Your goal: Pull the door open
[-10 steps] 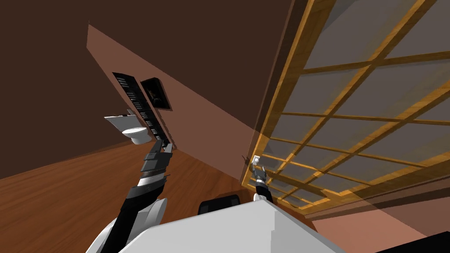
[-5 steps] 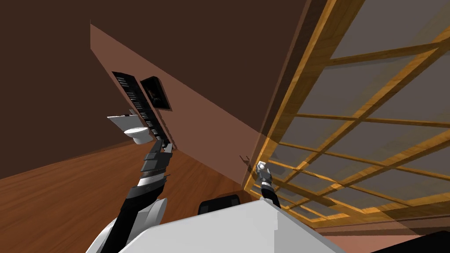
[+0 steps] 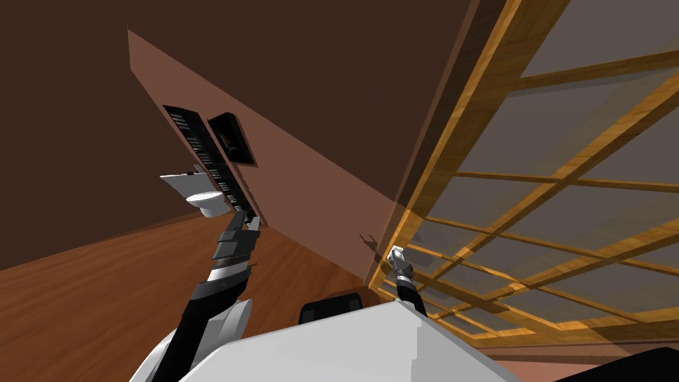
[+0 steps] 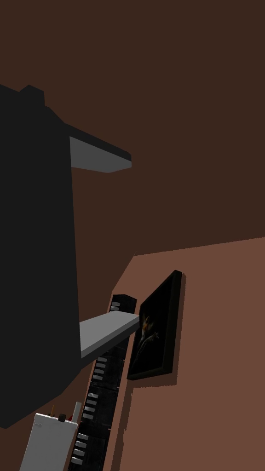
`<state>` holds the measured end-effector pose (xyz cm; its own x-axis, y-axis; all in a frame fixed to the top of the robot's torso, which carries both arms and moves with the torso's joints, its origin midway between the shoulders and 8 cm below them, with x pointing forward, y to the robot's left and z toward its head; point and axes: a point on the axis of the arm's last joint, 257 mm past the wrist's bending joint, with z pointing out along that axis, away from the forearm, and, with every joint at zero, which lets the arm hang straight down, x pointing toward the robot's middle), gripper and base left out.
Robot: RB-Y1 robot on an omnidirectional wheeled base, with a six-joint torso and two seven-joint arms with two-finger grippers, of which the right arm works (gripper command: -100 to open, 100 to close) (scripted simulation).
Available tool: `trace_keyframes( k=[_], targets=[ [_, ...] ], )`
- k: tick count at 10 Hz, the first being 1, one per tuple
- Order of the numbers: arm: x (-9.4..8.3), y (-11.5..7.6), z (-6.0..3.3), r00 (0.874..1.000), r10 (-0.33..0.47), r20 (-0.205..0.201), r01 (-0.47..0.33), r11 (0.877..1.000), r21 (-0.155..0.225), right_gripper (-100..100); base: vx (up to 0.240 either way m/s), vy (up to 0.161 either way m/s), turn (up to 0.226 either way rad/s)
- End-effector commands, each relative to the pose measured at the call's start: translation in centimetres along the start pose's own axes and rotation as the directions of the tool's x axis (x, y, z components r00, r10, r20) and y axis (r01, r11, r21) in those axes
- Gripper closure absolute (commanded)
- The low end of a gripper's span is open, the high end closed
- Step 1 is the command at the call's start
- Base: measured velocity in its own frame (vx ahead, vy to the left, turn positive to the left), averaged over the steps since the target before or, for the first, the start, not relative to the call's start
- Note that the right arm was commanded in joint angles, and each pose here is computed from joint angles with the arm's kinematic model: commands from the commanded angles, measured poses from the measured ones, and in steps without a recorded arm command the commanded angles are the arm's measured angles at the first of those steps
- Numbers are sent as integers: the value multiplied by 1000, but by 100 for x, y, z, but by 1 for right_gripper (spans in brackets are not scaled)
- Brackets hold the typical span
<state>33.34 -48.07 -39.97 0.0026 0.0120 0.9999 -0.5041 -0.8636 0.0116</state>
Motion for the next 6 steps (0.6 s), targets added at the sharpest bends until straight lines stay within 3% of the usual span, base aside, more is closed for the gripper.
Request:
trace_keyframes(
  k=[1, 3, 6],
  targets=[
    [-2, -23, -3, 1000, 3, 0, -3, 1000, 3, 100, -9, -1, 8],
    [-2, -23, -3, 1000, 3, 0, -3, 1000, 3, 100, 0, 0, 0],
    [3, -85, -35, 1000, 3, -1, -3, 999, 47, 100, -163, -23, 84]
  ],
)
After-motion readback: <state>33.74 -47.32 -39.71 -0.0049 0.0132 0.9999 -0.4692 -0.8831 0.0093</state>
